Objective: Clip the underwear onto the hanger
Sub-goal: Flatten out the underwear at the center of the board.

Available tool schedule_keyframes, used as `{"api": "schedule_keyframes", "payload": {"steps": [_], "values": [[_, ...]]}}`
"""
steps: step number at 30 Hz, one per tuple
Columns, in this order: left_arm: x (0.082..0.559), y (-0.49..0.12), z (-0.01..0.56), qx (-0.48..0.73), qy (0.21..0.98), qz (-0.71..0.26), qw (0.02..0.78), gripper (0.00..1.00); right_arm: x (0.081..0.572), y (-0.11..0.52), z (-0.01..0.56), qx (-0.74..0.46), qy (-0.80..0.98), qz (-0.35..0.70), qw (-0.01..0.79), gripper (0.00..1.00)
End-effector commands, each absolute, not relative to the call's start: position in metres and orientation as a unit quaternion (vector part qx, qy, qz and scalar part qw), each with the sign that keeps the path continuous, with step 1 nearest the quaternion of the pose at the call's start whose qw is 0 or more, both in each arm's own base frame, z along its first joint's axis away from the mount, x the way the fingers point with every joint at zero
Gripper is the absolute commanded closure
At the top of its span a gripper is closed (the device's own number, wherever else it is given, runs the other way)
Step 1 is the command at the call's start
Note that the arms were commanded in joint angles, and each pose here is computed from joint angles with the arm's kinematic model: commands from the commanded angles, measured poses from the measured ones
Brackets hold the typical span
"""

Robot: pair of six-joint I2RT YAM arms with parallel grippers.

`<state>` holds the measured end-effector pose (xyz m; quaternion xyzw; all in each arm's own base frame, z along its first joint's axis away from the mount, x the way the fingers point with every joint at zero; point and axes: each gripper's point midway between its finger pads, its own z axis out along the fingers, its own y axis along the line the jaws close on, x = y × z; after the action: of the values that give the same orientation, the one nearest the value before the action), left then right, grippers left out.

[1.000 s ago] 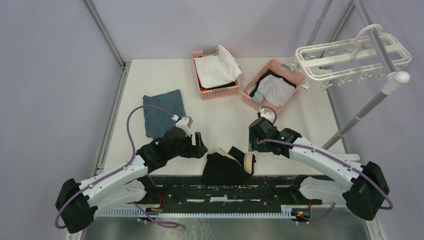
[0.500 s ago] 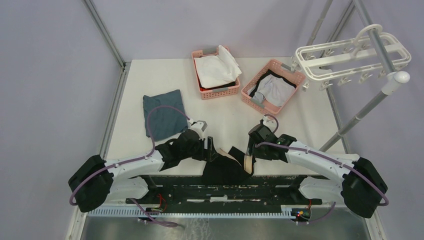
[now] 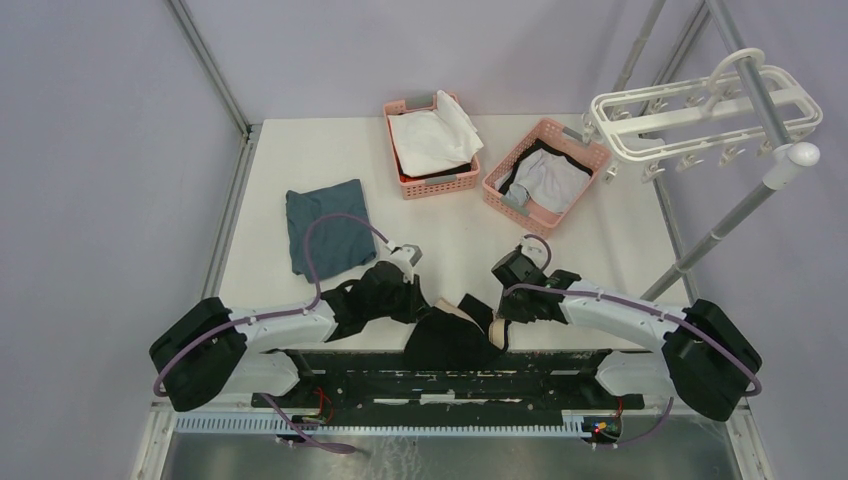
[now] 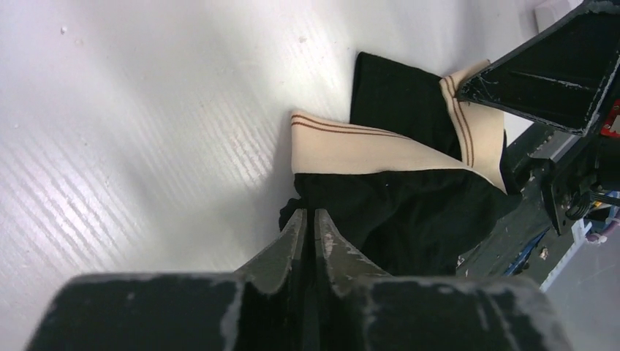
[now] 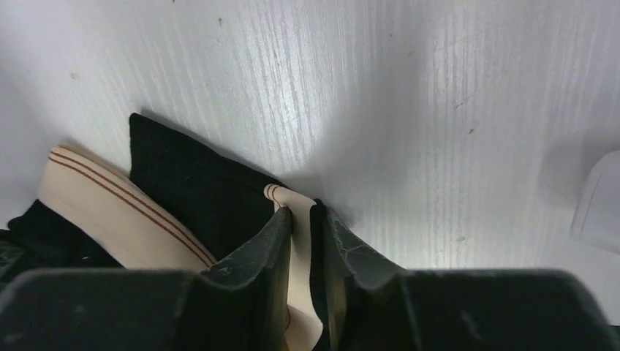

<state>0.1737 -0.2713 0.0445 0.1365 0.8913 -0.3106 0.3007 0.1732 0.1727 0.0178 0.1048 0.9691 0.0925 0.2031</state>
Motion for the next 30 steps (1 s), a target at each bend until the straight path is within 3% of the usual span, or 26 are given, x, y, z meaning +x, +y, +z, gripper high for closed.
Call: {"api": "schedule_keyframes", "payload": {"steps": [1, 6, 14, 20, 25, 28, 30], "values": [[0.178, -0.286, 0.068, 0.152, 0.863, -0.349, 0.331, 0.95, 0.187, 0.185, 0.039, 0.12, 0.953, 0.141, 0.241, 0.77], [0.188, -0.286, 0.108, 0.147, 0.84, -0.362, 0.377, 0.97, 0.199, 0.181, 0.075, 0.131, 0.929, 0.17, 0.302, 0.92], [0.215, -0.246, 0.206, 0.097, 0.788, -0.322, 0.515, 0.97, 0.223, 0.152, 0.148, 0.191, 0.869, 0.176, 0.42, 1.0], [0.221, -0.223, 0.271, 0.094, 0.733, -0.309, 0.599, 0.97, 0.243, 0.149, 0.202, 0.212, 0.825, 0.197, 0.485, 1.0], [0.217, -0.223, 0.273, 0.129, 0.732, -0.297, 0.599, 0.97, 0.25, 0.145, 0.215, 0.213, 0.81, 0.19, 0.512, 0.99], [0.211, -0.227, 0.241, 0.136, 0.754, -0.303, 0.567, 0.97, 0.244, 0.134, 0.18, 0.217, 0.827, 0.153, 0.495, 0.9], [0.2, -0.231, 0.209, 0.133, 0.774, -0.321, 0.53, 0.91, 0.231, 0.122, 0.143, 0.226, 0.848, 0.118, 0.464, 0.78]]}}
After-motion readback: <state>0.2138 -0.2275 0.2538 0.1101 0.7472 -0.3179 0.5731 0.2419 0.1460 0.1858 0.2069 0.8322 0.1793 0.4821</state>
